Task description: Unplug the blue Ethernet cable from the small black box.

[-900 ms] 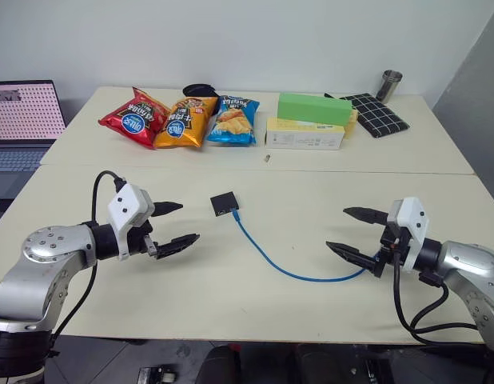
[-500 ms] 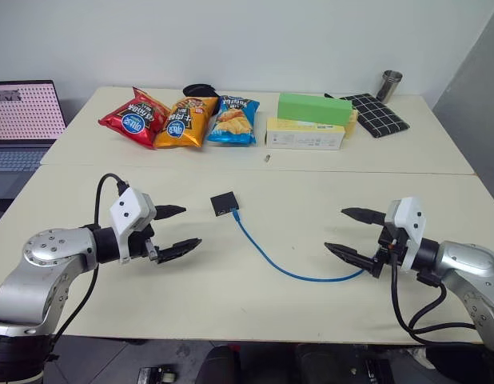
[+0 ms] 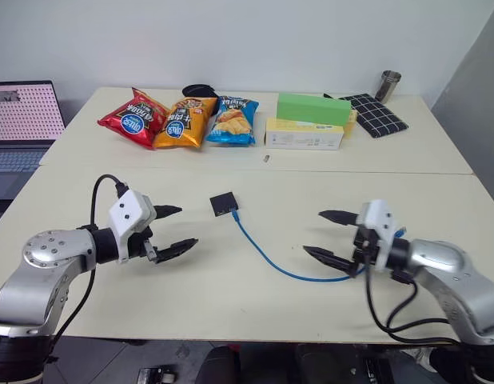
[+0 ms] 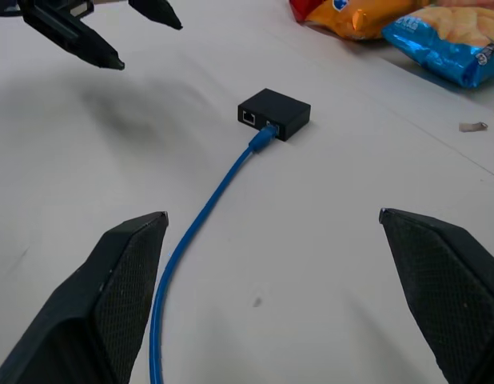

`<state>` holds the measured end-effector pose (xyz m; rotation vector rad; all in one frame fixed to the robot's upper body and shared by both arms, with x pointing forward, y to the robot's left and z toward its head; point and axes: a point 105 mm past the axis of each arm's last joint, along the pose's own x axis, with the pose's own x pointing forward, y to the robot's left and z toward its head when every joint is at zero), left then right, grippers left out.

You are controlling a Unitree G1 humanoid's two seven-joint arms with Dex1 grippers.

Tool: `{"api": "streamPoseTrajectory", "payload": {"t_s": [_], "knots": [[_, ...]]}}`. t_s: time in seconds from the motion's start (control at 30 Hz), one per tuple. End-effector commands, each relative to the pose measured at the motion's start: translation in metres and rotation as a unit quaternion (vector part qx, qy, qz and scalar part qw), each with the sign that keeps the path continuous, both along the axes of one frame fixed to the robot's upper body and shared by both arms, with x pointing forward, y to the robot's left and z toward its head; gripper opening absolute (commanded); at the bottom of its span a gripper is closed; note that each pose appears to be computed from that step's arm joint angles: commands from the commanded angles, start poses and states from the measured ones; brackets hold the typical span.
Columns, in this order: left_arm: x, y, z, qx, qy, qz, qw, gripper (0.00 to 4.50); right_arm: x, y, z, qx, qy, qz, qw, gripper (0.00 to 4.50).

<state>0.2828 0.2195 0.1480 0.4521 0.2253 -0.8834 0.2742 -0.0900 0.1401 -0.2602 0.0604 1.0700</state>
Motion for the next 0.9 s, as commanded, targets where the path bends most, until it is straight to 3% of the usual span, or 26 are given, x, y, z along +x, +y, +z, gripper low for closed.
{"api": "streamPoseTrajectory", "payload": {"t_s": [0.03,0.23,0.47,0.57,0.9], "knots": [[-0.001,0.004,0.004,0.019,-0.008,-0.017,1.0,4.43,0.01,0.045,-0.007,0.008,-0.004,0.019,1.0,4.5],[-0.002,0.007,0.004,0.025,-0.006,-0.019,0.999,4.43,0.037,0.106,-0.028,0.007,-0.004,-0.012,1.0,4.5],[-0.001,0.008,0.007,0.024,-0.015,-0.018,0.999,4.43,0.062,0.135,-0.042,-0.012,0.003,-0.074,0.997,4.5],[-0.001,0.008,0.007,0.023,-0.017,-0.017,0.999,4.5,0.075,0.133,-0.043,-0.015,0.001,-0.113,0.993,4.04],[0.002,0.008,0.005,0.023,-0.021,-0.015,0.999,4.5,0.088,0.122,-0.044,-0.022,0.008,-0.158,0.987,1.42]]}}
